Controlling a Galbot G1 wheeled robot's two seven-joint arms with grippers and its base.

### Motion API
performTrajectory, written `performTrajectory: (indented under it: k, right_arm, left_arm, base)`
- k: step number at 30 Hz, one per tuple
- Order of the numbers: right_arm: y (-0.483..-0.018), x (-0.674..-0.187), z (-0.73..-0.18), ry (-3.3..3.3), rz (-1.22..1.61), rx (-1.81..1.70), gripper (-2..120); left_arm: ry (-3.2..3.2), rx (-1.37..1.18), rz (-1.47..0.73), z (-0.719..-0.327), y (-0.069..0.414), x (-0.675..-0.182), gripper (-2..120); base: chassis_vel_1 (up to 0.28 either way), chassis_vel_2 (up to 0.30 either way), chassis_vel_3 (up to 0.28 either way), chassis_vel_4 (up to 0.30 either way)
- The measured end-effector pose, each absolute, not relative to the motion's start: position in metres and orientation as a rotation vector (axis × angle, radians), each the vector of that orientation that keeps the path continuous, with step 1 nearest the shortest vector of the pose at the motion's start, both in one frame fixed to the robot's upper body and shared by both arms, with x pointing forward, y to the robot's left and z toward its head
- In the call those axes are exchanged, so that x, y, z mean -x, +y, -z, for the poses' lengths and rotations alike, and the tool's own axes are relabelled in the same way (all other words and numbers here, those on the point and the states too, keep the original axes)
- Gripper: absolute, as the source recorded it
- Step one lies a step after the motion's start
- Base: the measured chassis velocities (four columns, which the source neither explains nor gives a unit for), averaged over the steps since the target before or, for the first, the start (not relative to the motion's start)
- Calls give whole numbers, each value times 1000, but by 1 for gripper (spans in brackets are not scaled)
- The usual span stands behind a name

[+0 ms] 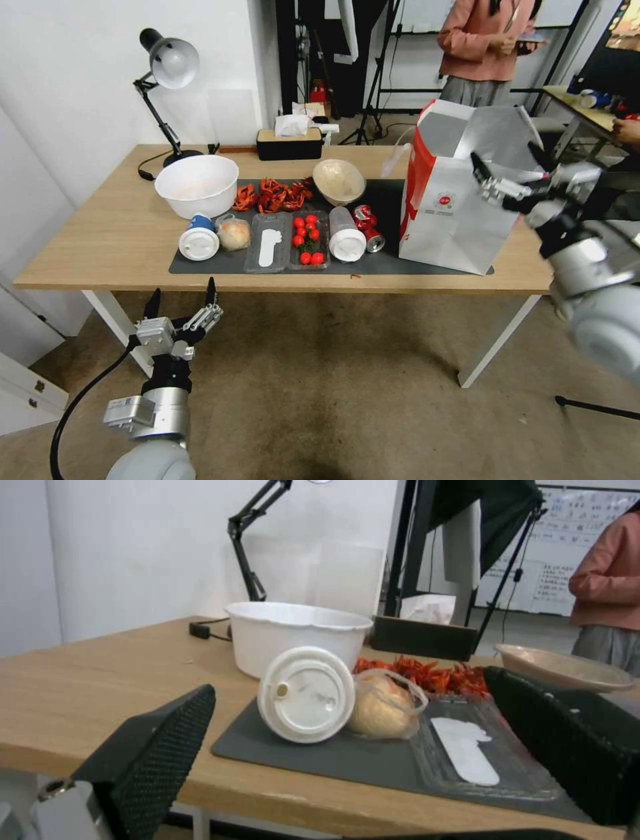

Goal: Pick up the food delivery bag from the floor and place it on the table.

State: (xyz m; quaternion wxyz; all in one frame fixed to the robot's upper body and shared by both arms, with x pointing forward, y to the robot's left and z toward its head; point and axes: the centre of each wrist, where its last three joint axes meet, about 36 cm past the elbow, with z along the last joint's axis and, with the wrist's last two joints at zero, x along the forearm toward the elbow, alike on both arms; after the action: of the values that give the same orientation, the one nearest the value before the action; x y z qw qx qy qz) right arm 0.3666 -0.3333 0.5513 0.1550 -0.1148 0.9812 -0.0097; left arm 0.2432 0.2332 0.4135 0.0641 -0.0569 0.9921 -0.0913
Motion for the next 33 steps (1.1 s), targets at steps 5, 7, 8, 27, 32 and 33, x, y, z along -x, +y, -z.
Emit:
performTrajectory:
  k: [5,7,8,27,32,33]
  right_arm:
    - [-328,-348,-520,2829,32,331,100]
    - [-324,-336,-502,2851,19,312,100]
    - [-324,-336,-502,2851,19,312,100]
    - [-304,-248,-407,3066,-103,236,100]
    - [-303,-246,-402,3068,-112,229,100]
    - [-303,-246,-401,3068,-116,225,100]
  left_arm:
    - [2981,158,272,-412,233,-242,100]
    - [2982,141,270,-411,233,-242,100]
    - [2982,141,270,-411,233,-242,100]
    - [3015,12,224,-387,236,-241,100]
    - [3023,-11,219,-382,237,-241,100]
    - [3025,-17,218,-381,237,-241,100]
  base:
    - [0,0,0,0]
    - [0,0,0,0]
    - [0,0,0,0]
    - [0,0,0,0]
    - [0,0,0,0]
    - [0,0,0,0]
